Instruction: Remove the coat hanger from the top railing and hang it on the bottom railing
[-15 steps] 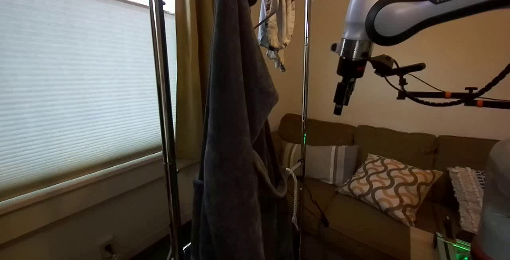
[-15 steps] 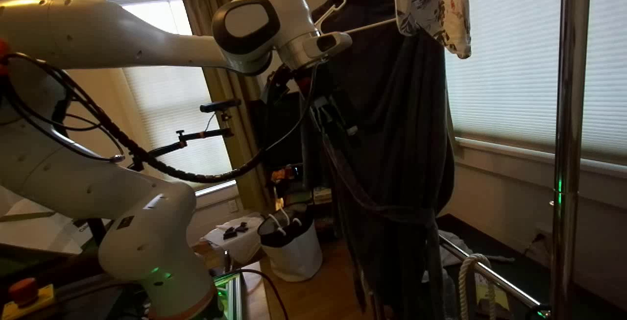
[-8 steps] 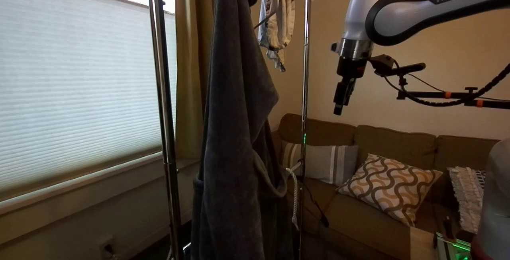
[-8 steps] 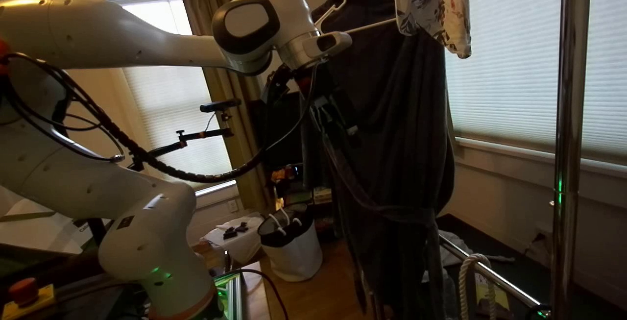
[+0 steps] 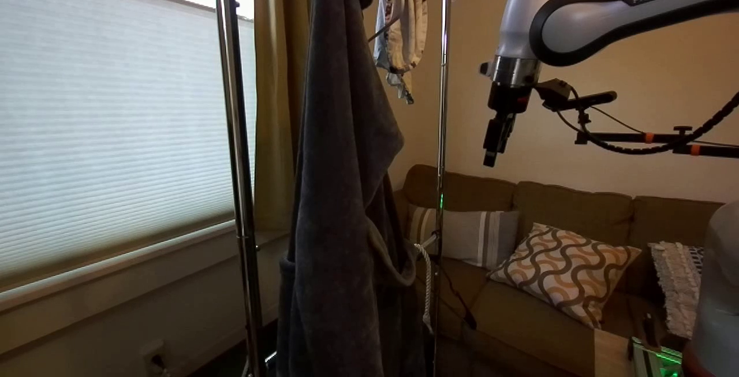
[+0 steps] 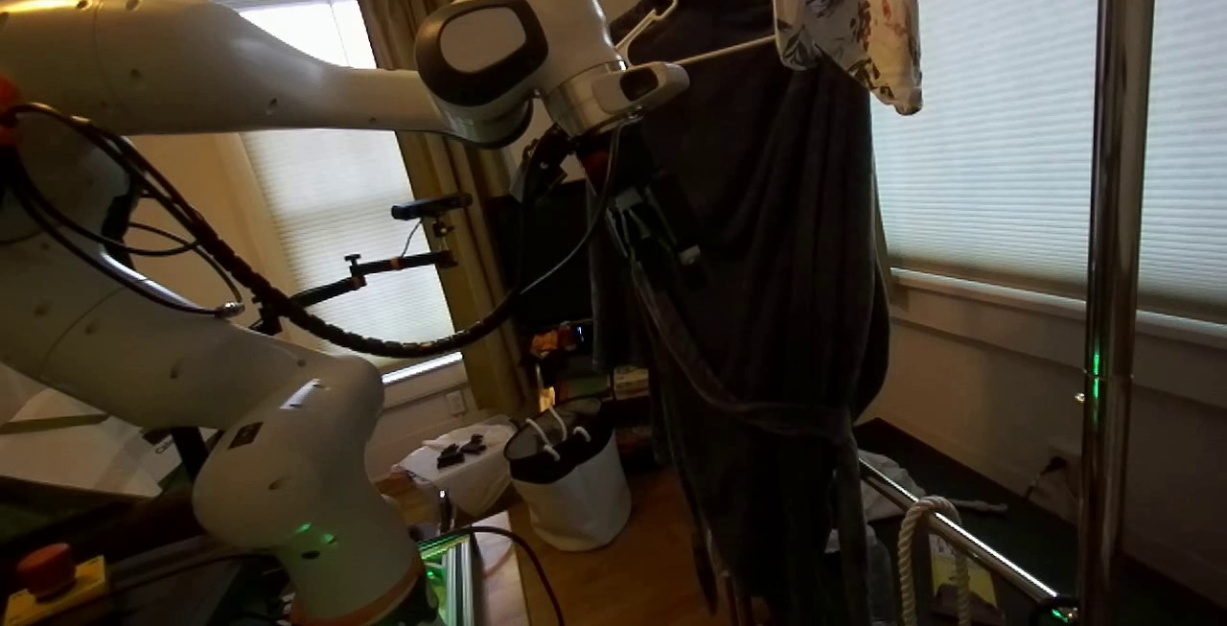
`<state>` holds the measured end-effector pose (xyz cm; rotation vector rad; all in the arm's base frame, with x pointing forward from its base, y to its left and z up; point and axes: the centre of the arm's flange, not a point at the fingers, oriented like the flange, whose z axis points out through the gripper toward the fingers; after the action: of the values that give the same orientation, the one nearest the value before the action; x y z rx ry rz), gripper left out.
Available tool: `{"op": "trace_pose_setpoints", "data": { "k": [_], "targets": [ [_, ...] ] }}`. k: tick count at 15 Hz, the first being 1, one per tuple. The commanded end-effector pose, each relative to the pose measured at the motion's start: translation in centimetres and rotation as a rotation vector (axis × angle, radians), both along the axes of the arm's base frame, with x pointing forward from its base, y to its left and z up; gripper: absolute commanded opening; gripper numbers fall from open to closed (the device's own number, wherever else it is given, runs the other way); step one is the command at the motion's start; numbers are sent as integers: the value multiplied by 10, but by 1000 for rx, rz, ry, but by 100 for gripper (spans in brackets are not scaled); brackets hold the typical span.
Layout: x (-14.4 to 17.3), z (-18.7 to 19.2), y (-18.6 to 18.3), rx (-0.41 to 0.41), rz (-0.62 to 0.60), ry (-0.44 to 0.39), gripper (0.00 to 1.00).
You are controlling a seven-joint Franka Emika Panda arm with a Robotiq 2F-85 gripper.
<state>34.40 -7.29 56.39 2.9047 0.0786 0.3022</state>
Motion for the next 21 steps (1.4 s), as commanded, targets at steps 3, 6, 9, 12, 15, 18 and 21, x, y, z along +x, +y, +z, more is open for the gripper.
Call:
{"op": "trace_pose_setpoints", "data": {
  "k": [3, 6, 9, 12, 15, 18, 21],
  "targets": [
    [-3, 4, 2, -8, 8, -12, 100],
    [-12, 33, 25, -14, 39, -90, 100],
    [-34, 79, 40, 0, 51, -202, 100],
    [-50, 133, 54, 43, 56, -333, 100],
    [-67, 179, 57, 88, 104, -443, 100],
    [-68, 180, 57, 61, 89, -447, 100],
    [-32, 199, 87, 148, 102, -543, 100]
  ]
}}
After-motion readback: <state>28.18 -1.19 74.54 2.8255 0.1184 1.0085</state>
